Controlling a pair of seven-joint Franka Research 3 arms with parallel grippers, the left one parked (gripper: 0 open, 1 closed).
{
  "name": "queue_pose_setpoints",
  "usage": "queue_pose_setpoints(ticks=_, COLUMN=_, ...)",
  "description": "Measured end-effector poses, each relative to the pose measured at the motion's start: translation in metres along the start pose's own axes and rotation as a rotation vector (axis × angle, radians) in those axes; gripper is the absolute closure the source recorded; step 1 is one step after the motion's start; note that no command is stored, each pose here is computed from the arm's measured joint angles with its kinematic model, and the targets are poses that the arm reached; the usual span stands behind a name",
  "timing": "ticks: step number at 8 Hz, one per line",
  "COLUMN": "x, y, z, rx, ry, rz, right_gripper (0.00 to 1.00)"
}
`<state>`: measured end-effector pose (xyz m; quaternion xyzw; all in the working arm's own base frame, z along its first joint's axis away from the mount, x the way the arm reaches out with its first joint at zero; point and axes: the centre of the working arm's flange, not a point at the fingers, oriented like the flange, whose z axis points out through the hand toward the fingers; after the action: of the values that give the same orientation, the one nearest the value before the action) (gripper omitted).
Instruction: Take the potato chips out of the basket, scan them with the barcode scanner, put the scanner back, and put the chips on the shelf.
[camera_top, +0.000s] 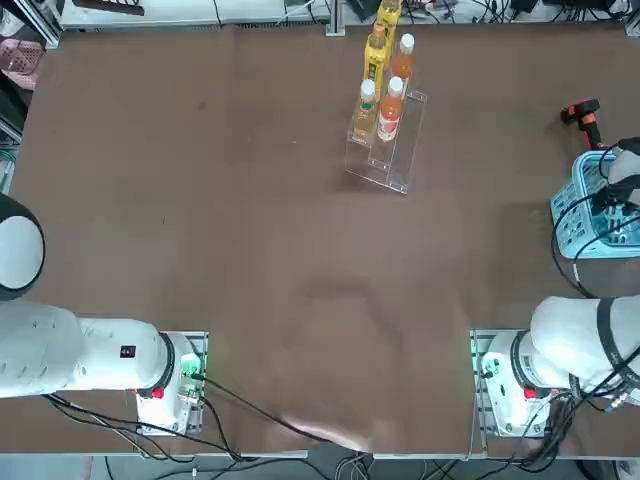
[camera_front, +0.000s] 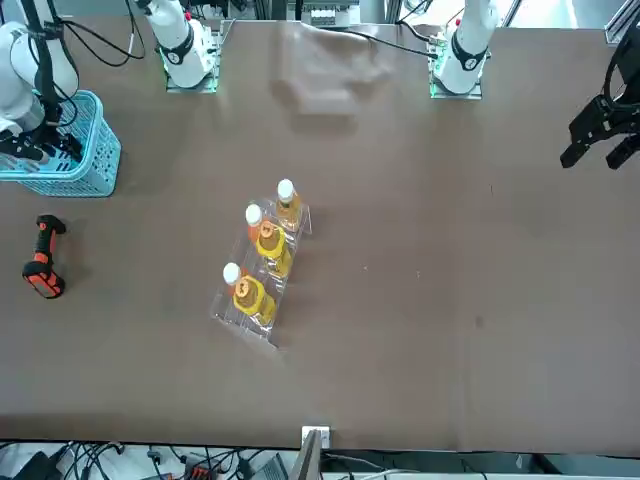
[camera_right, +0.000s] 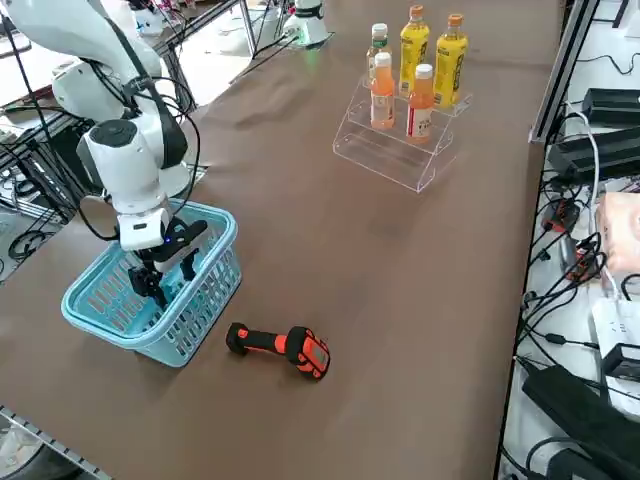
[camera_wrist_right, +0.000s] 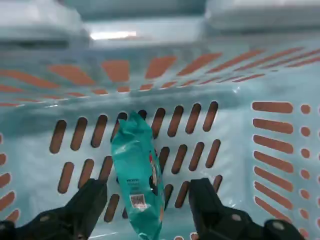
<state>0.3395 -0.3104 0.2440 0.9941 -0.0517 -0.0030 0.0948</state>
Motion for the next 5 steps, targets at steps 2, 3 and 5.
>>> queue_pose_setpoints(ticks=2, x=-0.0025, y=-0.0006, z=0.0084, rx=0.005, ry=-0.016, rz=0.0, right_gripper=0.0)
queue_pose_setpoints(ticks=3, x=-0.0028, y=-0.0008, z=0.0095, rx=0.005, ry=-0.018, rz=0.0, right_gripper=0.0)
queue_pose_setpoints(ticks=5, x=-0.0033, y=-0.0013, z=0.0102, rx=0.006, ry=-0.02, rz=0.0, right_gripper=0.0)
